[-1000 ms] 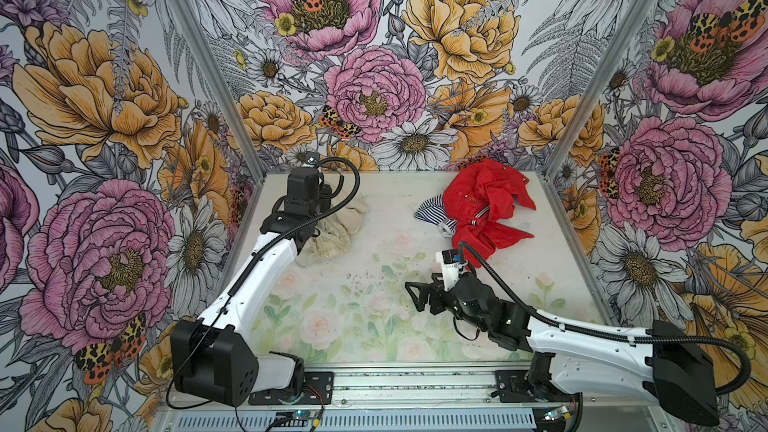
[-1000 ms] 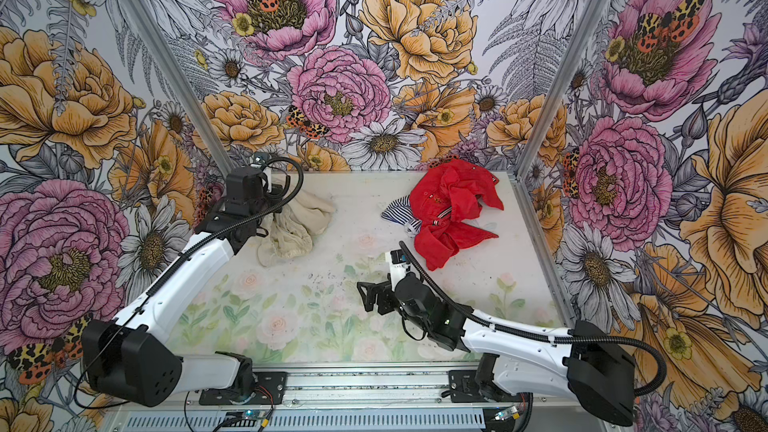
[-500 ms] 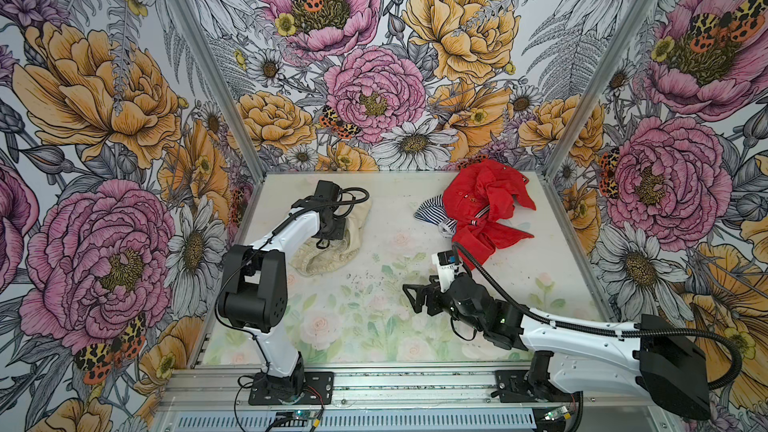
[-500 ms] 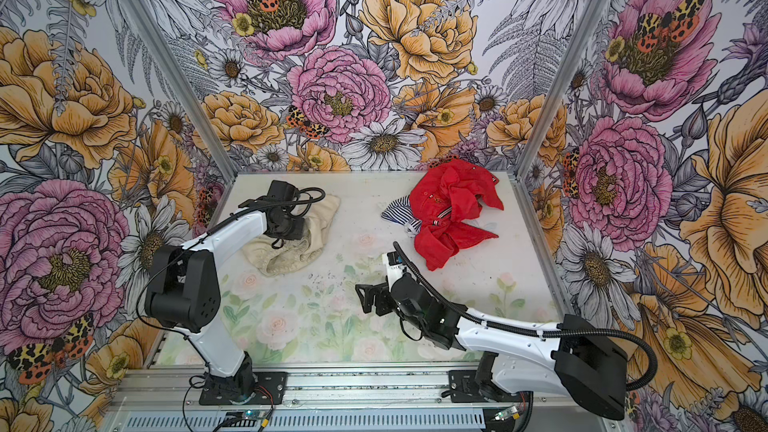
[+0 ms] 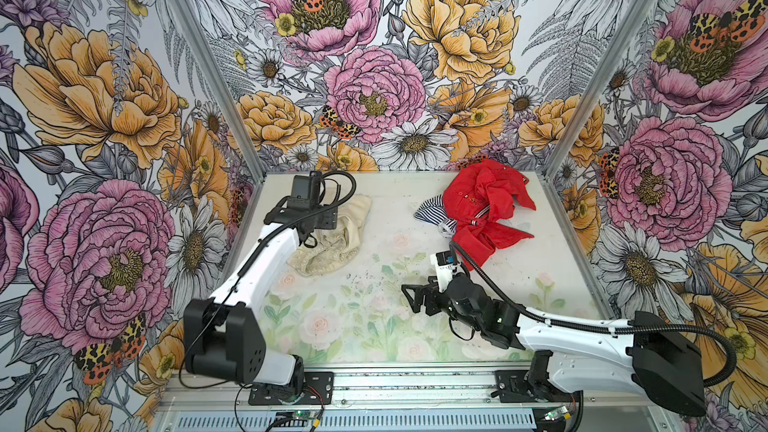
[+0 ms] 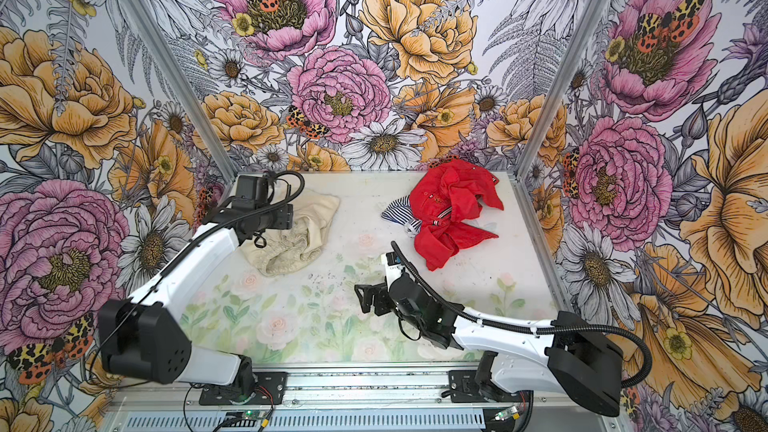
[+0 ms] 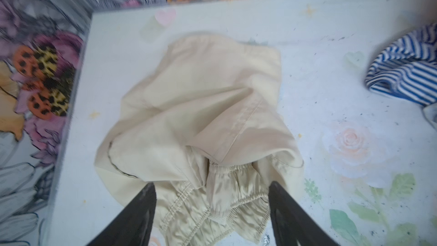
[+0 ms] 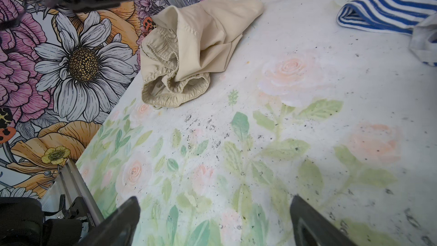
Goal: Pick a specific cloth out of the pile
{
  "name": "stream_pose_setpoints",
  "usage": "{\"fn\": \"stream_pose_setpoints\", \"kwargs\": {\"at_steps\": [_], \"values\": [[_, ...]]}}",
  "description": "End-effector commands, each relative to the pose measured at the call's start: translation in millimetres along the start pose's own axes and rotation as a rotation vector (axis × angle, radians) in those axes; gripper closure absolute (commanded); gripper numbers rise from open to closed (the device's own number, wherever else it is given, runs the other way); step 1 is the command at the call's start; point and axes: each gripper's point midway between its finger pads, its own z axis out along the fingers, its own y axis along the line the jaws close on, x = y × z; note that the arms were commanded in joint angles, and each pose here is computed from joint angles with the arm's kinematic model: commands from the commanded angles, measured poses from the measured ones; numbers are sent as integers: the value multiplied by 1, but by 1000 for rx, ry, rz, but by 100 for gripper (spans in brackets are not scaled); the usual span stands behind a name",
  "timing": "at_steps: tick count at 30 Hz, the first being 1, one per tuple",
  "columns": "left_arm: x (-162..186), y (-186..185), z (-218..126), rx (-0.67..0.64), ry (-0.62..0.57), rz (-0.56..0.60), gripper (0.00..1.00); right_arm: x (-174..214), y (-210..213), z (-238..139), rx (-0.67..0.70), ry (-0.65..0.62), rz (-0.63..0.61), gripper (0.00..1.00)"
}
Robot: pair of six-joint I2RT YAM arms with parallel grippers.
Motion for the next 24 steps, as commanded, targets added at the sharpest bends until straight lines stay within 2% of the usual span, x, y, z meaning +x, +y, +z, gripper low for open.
{"fn": "stream_pose_setpoints", "kwargs": {"at_steps": [1, 3, 6, 8, 10, 12, 16, 24], "values": [[-34, -20, -10, 86, -136, 5, 12, -14, 4, 1, -12, -34, 10, 1], [-51, -31, 2, 82, -125, 36, 8, -18, 6, 2, -20, -36, 7, 1], [-64, -51, 49, 39, 33, 126, 3, -22, 9, 1, -31, -38, 10, 1], [-51, -63, 99, -45, 201, 244, 4, -23, 7, -2, -28, -40, 19, 1], [-45, -69, 131, -128, 293, 333, 9, -21, 3, -7, -16, -44, 28, 1], [-45, -77, 156, -163, 308, 370, 10, -19, -4, -12, 2, -49, 37, 1], [-32, -93, 191, -125, 330, 374, 13, -22, -13, -19, 50, -45, 15, 1], [1, -102, 230, -148, 387, 430, 13, -26, -13, -17, 58, -34, -33, 1]]}}
